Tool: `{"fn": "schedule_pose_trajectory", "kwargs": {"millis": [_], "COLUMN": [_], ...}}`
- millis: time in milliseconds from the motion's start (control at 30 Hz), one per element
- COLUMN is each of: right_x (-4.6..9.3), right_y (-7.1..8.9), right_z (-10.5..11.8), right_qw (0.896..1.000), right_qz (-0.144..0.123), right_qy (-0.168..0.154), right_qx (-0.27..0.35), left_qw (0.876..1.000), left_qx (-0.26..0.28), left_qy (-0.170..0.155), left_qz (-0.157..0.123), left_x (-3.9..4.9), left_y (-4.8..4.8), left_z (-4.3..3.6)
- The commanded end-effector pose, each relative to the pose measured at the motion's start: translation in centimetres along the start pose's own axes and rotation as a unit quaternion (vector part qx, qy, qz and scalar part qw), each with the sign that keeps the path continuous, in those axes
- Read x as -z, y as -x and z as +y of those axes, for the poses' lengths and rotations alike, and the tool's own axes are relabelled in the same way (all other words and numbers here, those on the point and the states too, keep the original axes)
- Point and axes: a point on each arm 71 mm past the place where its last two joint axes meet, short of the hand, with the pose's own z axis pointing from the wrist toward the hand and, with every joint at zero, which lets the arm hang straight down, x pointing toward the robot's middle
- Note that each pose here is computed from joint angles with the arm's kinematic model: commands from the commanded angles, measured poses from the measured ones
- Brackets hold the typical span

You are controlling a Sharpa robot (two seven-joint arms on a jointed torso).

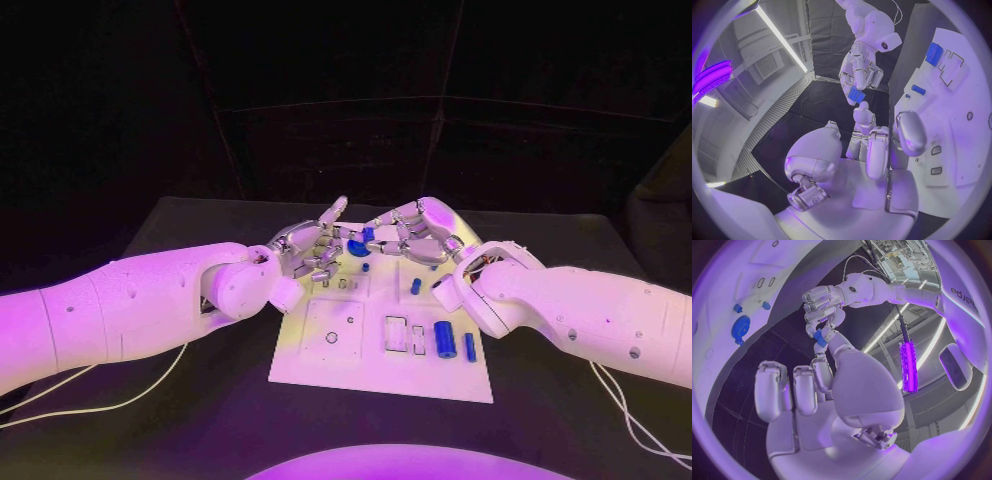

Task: Assemble the parts on the task board

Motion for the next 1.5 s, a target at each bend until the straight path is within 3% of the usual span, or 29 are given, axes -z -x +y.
{"fn": "schedule_pose_trajectory", "kwargs": {"millis": [33,533,933,1300,1500], "right_x": [-0.1,-0.1,0.2,-0.1,-0.9], "right_y": [0.1,0.0,-0.1,0.1,-0.3], "right_z": [-0.1,0.0,0.3,-0.8,-1.8], "right_qw": [1.000,1.000,1.000,0.999,0.996], "right_qz": [-0.002,0.003,0.002,0.018,0.049], "right_qy": [-0.004,-0.003,-0.002,-0.025,-0.041], "right_qx": [0.003,0.002,-0.009,0.019,0.059], "left_qw": [1.000,1.000,0.999,0.997,0.996], "left_qx": [0.000,-0.001,-0.014,-0.026,-0.033], "left_qy": [-0.002,-0.003,0.003,-0.009,-0.036], "left_qz": [0.007,0.000,-0.032,-0.067,-0.075], "left_x": [0.00,0.14,0.54,2.12,3.48], "left_y": [-0.18,0.17,1.83,4.17,4.95], "left_z": [-0.17,-0.21,-0.28,-0.91,-2.35]}}
